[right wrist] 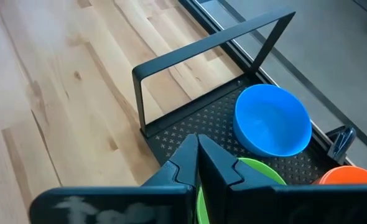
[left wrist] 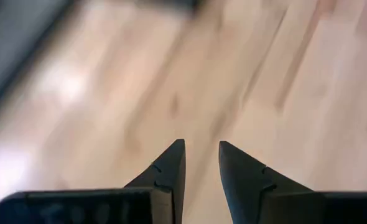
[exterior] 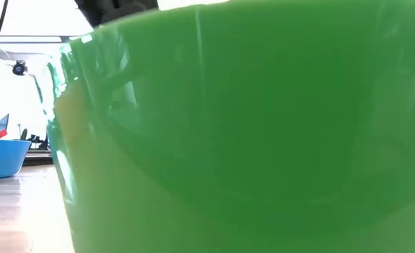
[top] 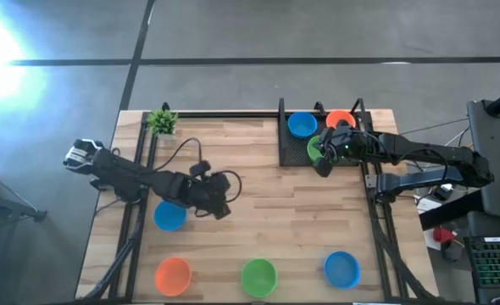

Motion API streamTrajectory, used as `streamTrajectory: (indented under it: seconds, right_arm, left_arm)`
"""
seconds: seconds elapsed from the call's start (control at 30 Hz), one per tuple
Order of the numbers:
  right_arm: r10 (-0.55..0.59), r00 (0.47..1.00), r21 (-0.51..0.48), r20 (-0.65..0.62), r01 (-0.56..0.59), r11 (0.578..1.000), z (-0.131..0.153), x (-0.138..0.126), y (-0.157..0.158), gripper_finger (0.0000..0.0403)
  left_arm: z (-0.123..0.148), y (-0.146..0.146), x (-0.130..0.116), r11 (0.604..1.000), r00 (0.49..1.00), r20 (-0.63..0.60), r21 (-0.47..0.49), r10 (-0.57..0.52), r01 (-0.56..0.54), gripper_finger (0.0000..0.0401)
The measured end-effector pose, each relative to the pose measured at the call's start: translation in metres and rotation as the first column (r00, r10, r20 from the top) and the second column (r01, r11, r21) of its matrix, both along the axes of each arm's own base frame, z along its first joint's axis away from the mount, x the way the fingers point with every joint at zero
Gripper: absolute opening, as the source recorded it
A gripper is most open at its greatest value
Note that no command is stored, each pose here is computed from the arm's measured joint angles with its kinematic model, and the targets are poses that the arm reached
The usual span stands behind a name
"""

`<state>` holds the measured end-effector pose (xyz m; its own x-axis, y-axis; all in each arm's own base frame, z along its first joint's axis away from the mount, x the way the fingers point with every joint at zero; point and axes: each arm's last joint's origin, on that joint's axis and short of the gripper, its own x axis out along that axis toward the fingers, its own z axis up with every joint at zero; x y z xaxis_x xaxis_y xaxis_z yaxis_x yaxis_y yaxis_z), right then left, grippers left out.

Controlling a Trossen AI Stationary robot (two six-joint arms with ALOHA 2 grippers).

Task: Pick & Place Mini bowls
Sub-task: Stack the top blue bowl on top of the blue bowl on the shelf

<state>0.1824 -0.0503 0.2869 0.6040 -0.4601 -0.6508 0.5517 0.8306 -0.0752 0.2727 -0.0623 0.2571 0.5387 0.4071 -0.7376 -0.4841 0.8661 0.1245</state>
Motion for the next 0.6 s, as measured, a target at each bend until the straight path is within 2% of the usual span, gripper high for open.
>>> streamTrajectory:
  seconds: [0.13, 0.3, 0.37, 0.47, 0.6]
  right_arm:
    - [0.012, 1.0, -0.011, -0.005, -0.012, 1.0, 0.0, 0.0, 0.0, 0.0008]
    - [0.098, 0.995, -0.005, -0.016, -0.098, 0.995, 0.0, 0.001, 0.002, 0.0008]
    - [0.146, 0.989, 0.013, -0.013, -0.146, 0.989, 0.0, 0.002, 0.003, 0.0008]
    - [0.201, 0.98, 0.036, -0.002, -0.2, 0.979, 0.0, 0.002, 0.004, 0.0008]
    - [0.206, 0.978, 0.028, 0.012, -0.206, 0.978, 0.001, 0.004, 0.004, 0.0008]
  left_arm:
    - [-0.01, 0.002, -0.015, 0.976, 0.983, -0.117, -0.15, 0.143, -0.16, 0.0092]
    - [-0.025, 0.005, -0.037, 0.907, 0.906, -0.308, -0.213, 0.292, -0.365, 0.0092]
    - [-0.031, 0.005, -0.043, 0.892, 0.88, -0.365, -0.216, 0.304, -0.398, 0.0092]
    - [-0.039, 0.003, -0.048, 0.858, 0.853, -0.43, -0.273, 0.296, -0.436, 0.0092]
    - [-0.051, 0.003, -0.055, 0.822, 0.817, -0.478, -0.287, 0.322, -0.492, 0.0092]
